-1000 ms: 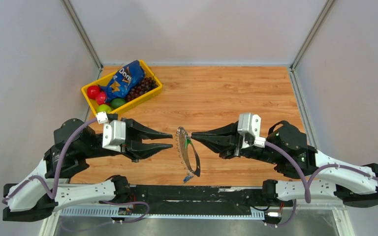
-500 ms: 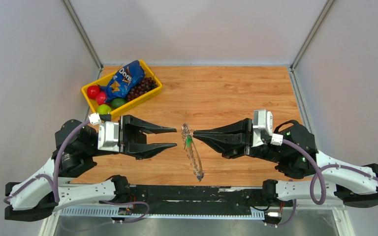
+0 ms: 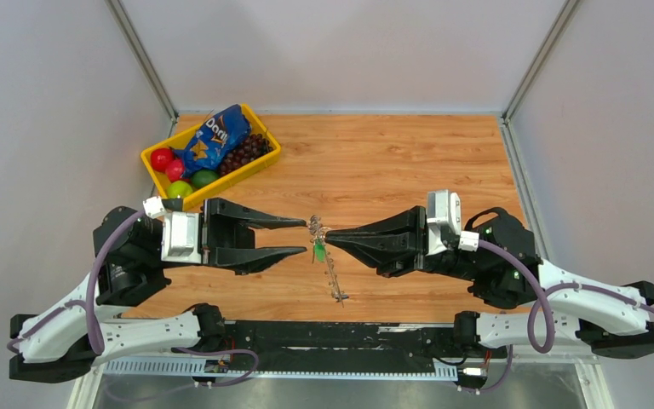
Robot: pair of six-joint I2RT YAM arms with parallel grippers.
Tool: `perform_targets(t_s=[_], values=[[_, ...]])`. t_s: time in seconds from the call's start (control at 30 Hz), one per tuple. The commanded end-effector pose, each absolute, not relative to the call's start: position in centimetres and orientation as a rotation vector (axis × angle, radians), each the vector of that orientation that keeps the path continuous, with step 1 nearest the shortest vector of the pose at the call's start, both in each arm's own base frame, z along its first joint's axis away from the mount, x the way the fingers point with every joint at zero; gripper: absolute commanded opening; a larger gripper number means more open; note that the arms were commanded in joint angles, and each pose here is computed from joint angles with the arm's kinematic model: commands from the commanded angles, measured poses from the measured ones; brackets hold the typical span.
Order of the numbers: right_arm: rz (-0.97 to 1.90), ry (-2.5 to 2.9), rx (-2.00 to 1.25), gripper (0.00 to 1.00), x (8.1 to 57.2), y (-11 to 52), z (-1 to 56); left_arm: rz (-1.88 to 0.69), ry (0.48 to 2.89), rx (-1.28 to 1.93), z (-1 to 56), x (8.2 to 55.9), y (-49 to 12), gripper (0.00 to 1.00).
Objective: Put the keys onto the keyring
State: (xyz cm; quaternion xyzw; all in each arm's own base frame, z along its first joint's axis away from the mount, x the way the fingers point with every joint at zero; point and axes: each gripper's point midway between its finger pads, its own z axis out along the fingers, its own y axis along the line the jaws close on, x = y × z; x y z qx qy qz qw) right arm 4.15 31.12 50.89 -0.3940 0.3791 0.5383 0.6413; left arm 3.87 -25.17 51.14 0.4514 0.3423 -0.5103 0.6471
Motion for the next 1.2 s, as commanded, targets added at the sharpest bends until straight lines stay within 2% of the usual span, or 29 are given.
perform_targets(t_s=[0.0, 0.07, 0.43, 0.6, 0.8, 1.17], values=[[1.287, 0.752, -0.804, 0.00, 3.4, 29.4, 55.2, -1.170, 0.726, 1.035, 51.8, 3.5, -25.5, 0.45], [1.291, 0.747, -0.803, 0.00, 3.4, 29.4, 55.3, -1.174, 0.728, 1.045, 51.6, 3.4, -25.7, 0.42], [1.297, 0.736, -0.807, 0.00, 3.2, 29.7, 55.7, -1.180, 0.730, 1.080, 51.1, 3.2, -26.0, 0.37], [1.300, 0.730, -0.803, 0.00, 3.2, 29.6, 55.9, -1.174, 0.736, 1.086, 50.8, 3.3, -26.1, 0.25], [1.303, 0.714, -0.785, 0.00, 3.2, 29.3, 56.3, -1.168, 0.742, 1.087, 50.7, 3.3, -26.0, 0.19], [1.301, 0.700, -0.763, 0.00, 3.3, 29.0, 56.6, -1.157, 0.739, 1.074, 50.9, 3.3, -25.5, 0.16]])
